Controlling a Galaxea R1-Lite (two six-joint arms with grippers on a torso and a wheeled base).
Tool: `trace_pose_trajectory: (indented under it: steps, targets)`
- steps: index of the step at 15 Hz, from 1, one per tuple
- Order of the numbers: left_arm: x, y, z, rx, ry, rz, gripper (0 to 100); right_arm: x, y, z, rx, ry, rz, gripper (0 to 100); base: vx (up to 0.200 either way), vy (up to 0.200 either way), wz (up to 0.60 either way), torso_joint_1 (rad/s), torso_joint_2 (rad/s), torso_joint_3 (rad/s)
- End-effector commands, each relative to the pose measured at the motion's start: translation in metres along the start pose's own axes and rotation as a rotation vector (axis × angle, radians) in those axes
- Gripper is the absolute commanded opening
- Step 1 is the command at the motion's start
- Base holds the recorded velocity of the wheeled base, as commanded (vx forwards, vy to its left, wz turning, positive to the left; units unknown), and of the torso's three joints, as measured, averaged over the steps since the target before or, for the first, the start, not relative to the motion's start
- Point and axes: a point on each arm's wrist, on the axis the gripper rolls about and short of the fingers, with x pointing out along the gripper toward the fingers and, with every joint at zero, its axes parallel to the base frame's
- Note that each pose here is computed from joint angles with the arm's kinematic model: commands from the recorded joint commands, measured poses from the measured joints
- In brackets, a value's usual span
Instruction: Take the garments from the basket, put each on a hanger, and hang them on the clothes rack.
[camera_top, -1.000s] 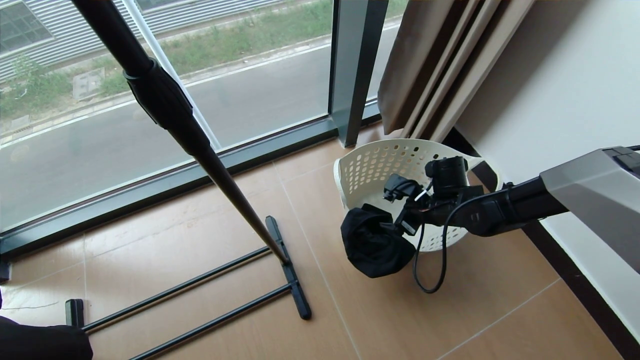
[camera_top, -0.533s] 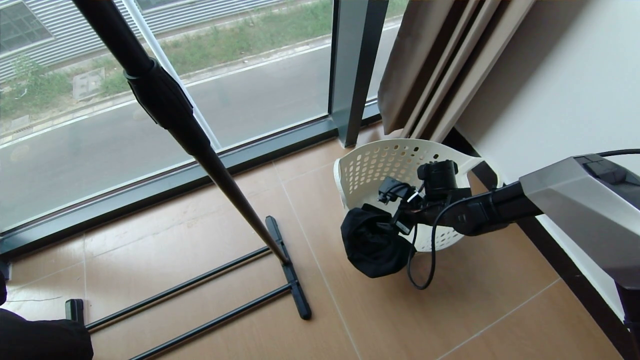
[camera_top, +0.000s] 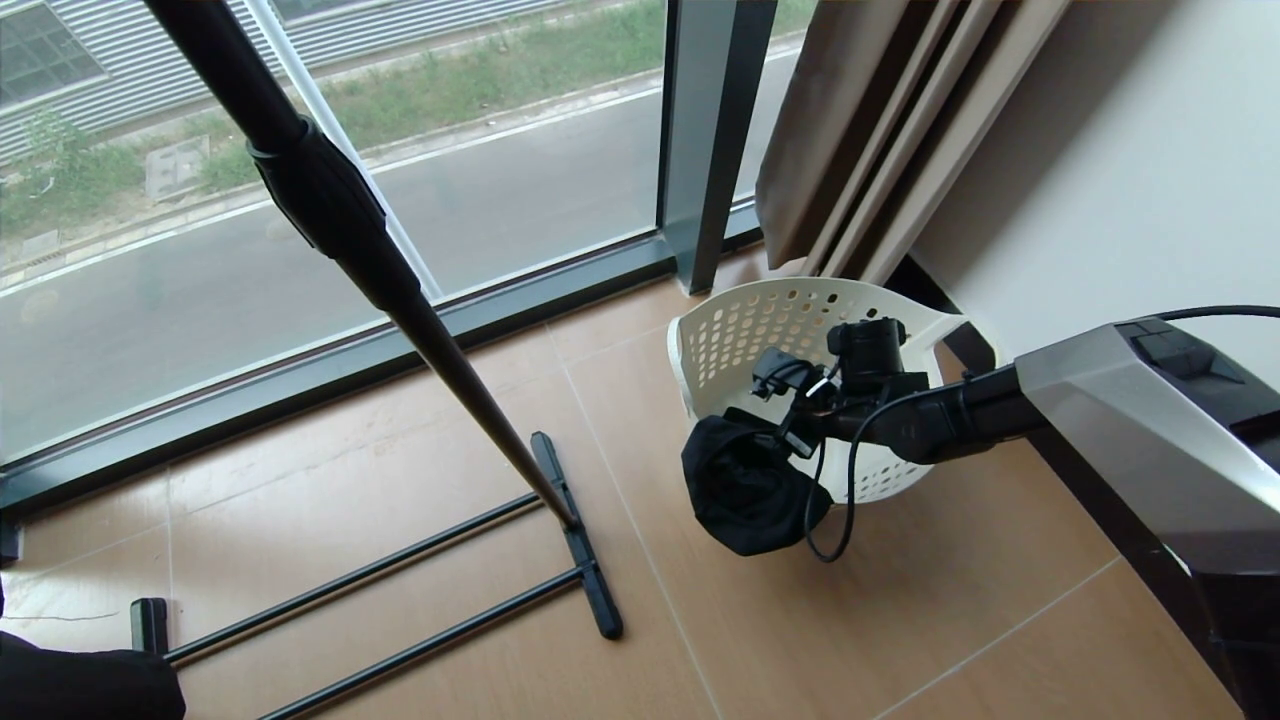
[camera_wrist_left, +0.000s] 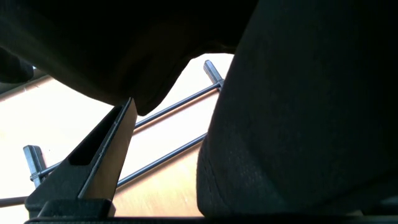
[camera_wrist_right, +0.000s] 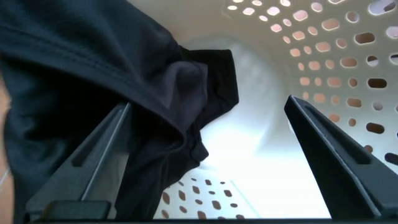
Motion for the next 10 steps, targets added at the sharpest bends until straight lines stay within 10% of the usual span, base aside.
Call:
trace_pose_trajectory:
  steps: [1,6,7,10]
  targets:
    - [0.0001,0.0000,0.0000,0.000,0.001,-0.001,100,0.0071,0.0013,-0.0041,0.001,0.006,0.002,100,0.000,0.000,0.00,0.000,0.00,0.000]
    - [0.0001,0.0000,0.0000,0.000,0.001,-0.001,100,0.0135,-0.0020,-0.0058,0.008,0.000,-0.008,100,0.000,0.000,0.00,0.000,0.00,0.000]
    - [0.0001,0.0000,0.0000,0.000,0.001,-0.001,100,0.0130,-0.0024,-0.0052,0.009,-0.002,-0.010,0,0.000,0.000,0.00,0.000,0.00,0.000]
    - [0.0001,0.0000,0.0000,0.000,0.001,-0.001,100,0.0105,-0.0020,-0.0042,0.008,-0.002,-0.008,0,0.000,0.000,0.00,0.000,0.00,0.000]
